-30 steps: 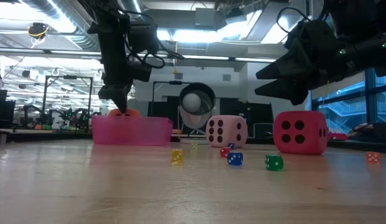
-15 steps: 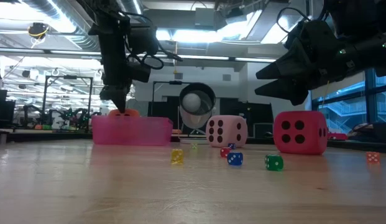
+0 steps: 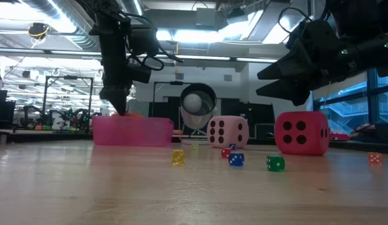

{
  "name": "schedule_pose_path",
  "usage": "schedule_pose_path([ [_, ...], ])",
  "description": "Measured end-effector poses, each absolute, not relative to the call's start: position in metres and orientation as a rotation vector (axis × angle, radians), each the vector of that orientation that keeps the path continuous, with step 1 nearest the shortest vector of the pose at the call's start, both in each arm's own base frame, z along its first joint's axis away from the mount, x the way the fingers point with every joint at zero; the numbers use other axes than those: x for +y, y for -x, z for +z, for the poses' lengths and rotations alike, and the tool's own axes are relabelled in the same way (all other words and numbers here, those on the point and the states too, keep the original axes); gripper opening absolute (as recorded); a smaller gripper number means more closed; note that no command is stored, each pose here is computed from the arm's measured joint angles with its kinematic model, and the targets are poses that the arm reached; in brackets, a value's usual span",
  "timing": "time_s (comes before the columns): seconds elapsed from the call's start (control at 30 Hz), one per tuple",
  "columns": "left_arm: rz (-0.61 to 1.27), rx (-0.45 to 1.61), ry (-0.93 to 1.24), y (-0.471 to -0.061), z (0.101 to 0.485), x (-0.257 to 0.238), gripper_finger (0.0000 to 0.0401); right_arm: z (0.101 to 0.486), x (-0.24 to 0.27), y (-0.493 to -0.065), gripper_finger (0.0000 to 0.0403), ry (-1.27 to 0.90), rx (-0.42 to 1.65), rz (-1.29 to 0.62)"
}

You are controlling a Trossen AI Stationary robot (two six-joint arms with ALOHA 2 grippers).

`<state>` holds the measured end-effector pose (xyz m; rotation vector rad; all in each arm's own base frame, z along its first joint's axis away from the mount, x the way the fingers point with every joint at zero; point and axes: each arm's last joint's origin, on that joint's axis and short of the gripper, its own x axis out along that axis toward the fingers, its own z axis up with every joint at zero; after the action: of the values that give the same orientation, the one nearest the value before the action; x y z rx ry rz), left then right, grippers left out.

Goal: Pick & Place Dice
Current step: Put the big orange dice into the red bin

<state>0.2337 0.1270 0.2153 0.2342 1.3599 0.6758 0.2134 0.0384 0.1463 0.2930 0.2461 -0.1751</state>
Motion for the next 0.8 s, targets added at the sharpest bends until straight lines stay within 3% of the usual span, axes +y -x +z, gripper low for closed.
schedule_pose_path([
  [0.33, 0.7, 1.325, -0.248, -0.233, 0.225, 0.124, 0.0154, 0.146, 0.038, -0.213, 0.03, -0.292, 0.247, -0.175],
  [0.53, 0.71, 1.228, -0.279, -0.233, 0.249, 0.114, 0.015, 0.146, 0.038, -0.213, 0.03, -0.291, 0.248, -0.176],
  [0.8, 0.541, 1.144, -0.215, -0.232, 0.26, 0.097, 0.0116, 0.146, 0.038, -0.213, 0.03, -0.277, 0.251, -0.174],
])
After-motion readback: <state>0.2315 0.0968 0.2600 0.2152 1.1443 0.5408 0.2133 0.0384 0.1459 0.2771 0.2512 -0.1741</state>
